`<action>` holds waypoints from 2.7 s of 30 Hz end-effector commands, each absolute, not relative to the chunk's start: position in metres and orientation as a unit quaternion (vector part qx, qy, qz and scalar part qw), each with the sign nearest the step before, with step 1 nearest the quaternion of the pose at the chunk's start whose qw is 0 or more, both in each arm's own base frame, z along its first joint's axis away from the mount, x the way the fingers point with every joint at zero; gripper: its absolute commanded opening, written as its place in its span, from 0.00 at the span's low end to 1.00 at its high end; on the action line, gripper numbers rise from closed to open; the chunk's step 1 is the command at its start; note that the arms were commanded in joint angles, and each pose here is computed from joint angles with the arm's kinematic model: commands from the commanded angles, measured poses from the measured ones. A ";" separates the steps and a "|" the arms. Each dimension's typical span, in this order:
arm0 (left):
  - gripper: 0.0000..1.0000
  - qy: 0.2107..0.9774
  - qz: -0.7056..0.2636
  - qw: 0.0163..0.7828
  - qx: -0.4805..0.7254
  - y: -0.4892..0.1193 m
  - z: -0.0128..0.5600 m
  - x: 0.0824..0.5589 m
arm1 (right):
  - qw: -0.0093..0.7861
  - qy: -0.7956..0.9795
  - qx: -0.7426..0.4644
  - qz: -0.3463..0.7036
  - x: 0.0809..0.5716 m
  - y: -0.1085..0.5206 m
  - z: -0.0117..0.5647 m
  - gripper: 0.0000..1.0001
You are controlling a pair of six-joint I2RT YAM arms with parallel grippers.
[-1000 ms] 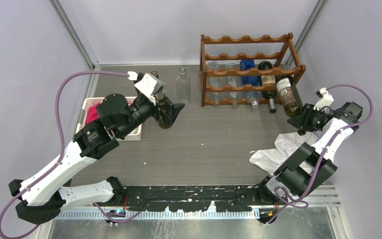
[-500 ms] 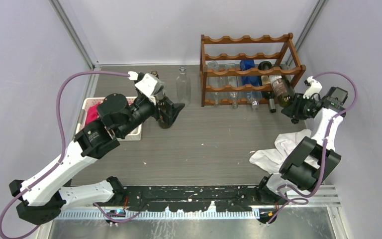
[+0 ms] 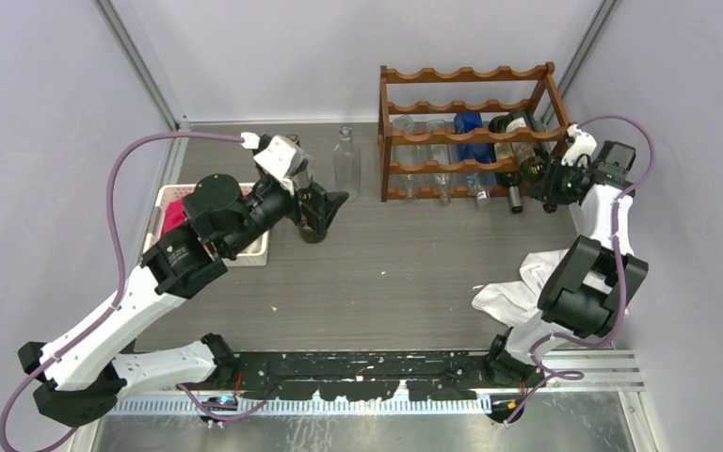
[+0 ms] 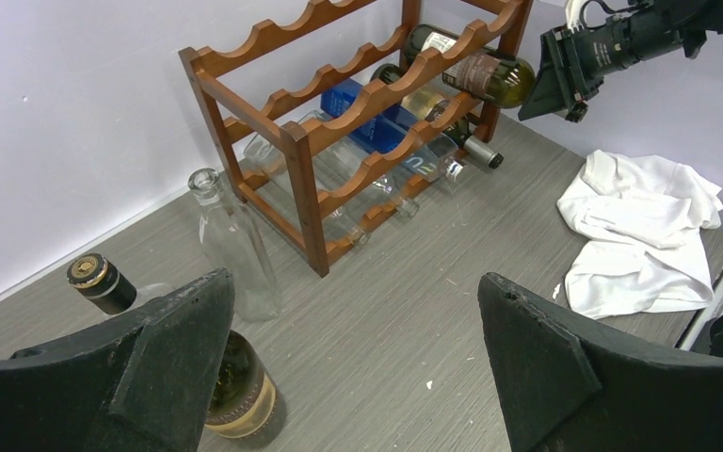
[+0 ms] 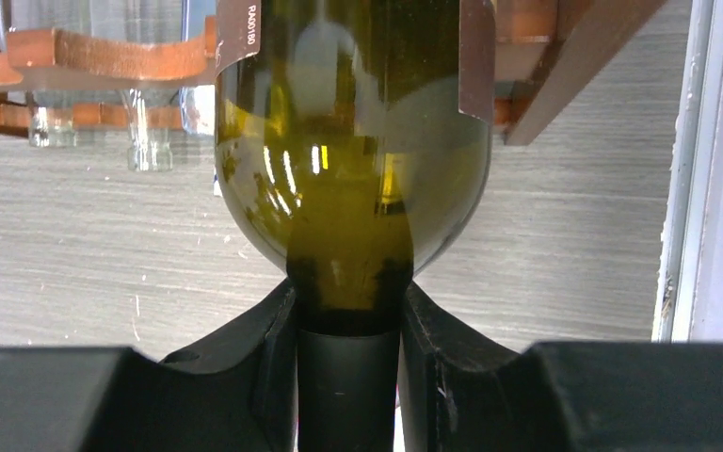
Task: Put the wine bottle on the wine rack
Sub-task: Place the wine bottle in the wine rack.
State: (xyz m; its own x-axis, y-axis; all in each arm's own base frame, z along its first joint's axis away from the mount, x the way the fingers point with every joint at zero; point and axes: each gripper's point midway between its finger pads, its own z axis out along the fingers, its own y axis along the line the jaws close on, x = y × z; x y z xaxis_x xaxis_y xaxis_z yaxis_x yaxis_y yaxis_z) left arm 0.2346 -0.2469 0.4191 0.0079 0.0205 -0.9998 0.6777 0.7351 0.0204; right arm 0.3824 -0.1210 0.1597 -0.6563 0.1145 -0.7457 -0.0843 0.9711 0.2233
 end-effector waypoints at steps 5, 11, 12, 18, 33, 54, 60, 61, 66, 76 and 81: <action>1.00 0.638 -0.270 0.677 0.248 -0.248 0.436 0.239 | 0.528 0.847 -0.028 0.059 0.445 -0.136 0.231 0.01; 1.00 0.642 -0.269 0.673 0.249 -0.250 0.432 0.242 | 0.541 0.839 -0.024 0.049 0.457 -0.136 0.237 0.01; 1.00 0.643 -0.269 0.672 0.249 -0.251 0.431 0.242 | 0.542 0.839 -0.024 0.047 0.459 -0.136 0.238 0.01; 1.00 0.647 -0.267 0.669 0.249 -0.252 0.428 0.246 | 0.549 0.835 -0.033 0.031 0.468 -0.133 0.242 0.01; 1.00 0.654 -0.266 0.663 0.247 -0.254 0.421 0.253 | 0.567 0.823 -0.030 0.003 0.492 -0.130 0.245 0.01; 1.00 0.660 -0.264 0.658 0.246 -0.256 0.415 0.258 | 0.581 0.813 -0.018 -0.018 0.513 -0.125 0.240 0.04; 1.00 0.661 -0.265 0.657 0.246 -0.256 0.414 0.258 | 0.581 0.814 -0.016 -0.022 0.517 -0.124 0.235 0.11; 1.00 0.661 -0.265 0.657 0.246 -0.256 0.414 0.258 | 0.579 0.815 -0.018 -0.024 0.518 -0.124 0.233 0.13; 1.00 0.663 -0.265 0.654 0.247 -0.258 0.411 0.259 | 0.574 0.818 -0.026 -0.035 0.518 -0.125 0.228 0.25; 1.00 0.665 -0.265 0.654 0.247 -0.258 0.410 0.261 | 0.566 0.823 -0.029 -0.045 0.516 -0.128 0.219 0.46; 1.00 0.664 -0.266 0.654 0.246 -0.258 0.411 0.260 | 0.564 0.824 -0.029 -0.044 0.516 -0.128 0.217 0.52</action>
State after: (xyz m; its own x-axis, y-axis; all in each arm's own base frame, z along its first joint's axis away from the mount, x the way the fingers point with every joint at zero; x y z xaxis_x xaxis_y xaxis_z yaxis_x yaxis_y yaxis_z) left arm 0.2596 -0.2561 0.3920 -0.0701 0.0365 -0.9969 0.6672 0.7446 -0.0197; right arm 0.4863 -0.1320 0.1724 -0.5137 -0.0036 -0.8579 0.0295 0.9993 -0.0218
